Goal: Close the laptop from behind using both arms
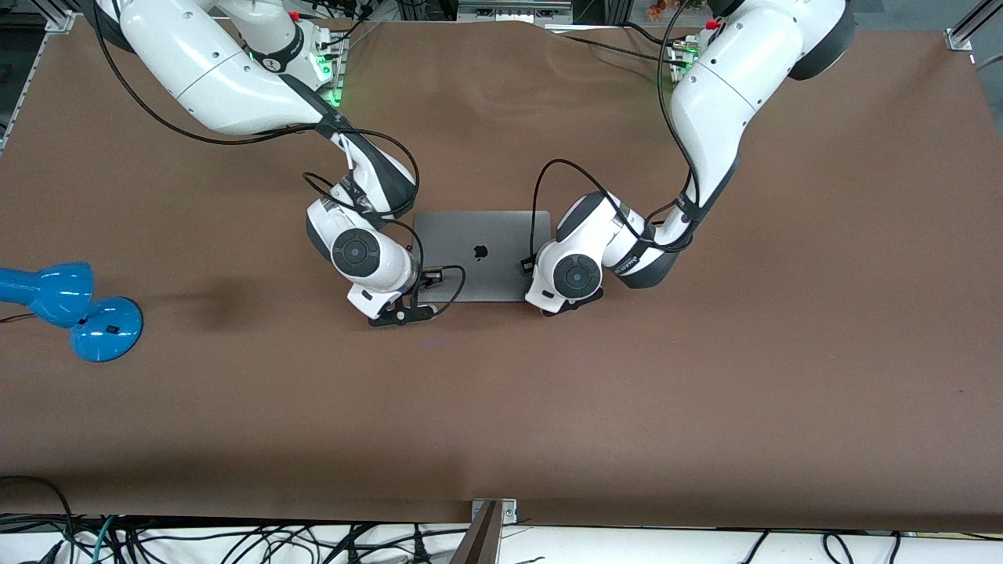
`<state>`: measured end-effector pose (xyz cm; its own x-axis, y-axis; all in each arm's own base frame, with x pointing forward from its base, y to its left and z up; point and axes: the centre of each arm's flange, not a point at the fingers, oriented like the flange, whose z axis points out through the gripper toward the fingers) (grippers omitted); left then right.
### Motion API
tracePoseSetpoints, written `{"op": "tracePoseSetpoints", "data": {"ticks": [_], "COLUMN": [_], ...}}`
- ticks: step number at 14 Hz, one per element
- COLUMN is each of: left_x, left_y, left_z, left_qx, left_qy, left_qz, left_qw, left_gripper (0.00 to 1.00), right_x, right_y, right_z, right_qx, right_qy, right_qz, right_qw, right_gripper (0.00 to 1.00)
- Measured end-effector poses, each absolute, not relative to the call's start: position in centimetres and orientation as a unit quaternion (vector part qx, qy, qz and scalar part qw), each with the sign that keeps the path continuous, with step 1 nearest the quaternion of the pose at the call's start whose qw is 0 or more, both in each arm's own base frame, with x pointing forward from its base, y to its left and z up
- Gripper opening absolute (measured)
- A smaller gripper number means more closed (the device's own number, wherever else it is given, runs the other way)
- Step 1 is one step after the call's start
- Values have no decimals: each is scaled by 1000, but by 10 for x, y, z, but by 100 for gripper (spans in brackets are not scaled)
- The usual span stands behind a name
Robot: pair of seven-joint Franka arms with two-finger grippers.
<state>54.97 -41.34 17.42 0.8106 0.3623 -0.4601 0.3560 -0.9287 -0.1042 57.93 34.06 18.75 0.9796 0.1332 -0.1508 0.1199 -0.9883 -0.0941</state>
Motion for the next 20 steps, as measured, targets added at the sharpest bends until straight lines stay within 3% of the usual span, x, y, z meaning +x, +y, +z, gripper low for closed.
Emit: {"op": "tracePoseSetpoints", "data": {"ticks": [2, 6, 10, 11, 12, 16, 20], "left_x": [552, 568, 590, 593, 595, 601, 626], "left_y": [-412, -404, -374, -369, -362, -321, -233], "left_z": [176, 201, 266, 284, 299, 356, 422], "left_qx": [-952, -953, -954, -955, -957, -969, -979], "left_qy": [-190, -197, -210, -211, -210, -171, -137], "left_qz": [241, 228, 213, 207, 199, 177, 152], "left_qw": [5, -2, -2, -2, 2, 33, 11], "left_gripper": [21, 60, 99, 100, 100, 100, 100], "right_x": [586, 607, 619, 622, 626, 634, 654], "right_y": [341, 336, 306, 295, 283, 211, 145], "right_z": [190, 218, 279, 291, 303, 342, 390], "right_qx": [-995, -996, -997, -998, -998, -993, -993], "right_qy": [-61, -53, -42, -41, -41, -60, -48], "right_qz": [70, 55, 57, 55, 56, 95, 101], "right_qw": [44, 39, 3, -2, -8, -44, -47], "right_gripper": [6, 48, 89, 99, 100, 100, 100]}}
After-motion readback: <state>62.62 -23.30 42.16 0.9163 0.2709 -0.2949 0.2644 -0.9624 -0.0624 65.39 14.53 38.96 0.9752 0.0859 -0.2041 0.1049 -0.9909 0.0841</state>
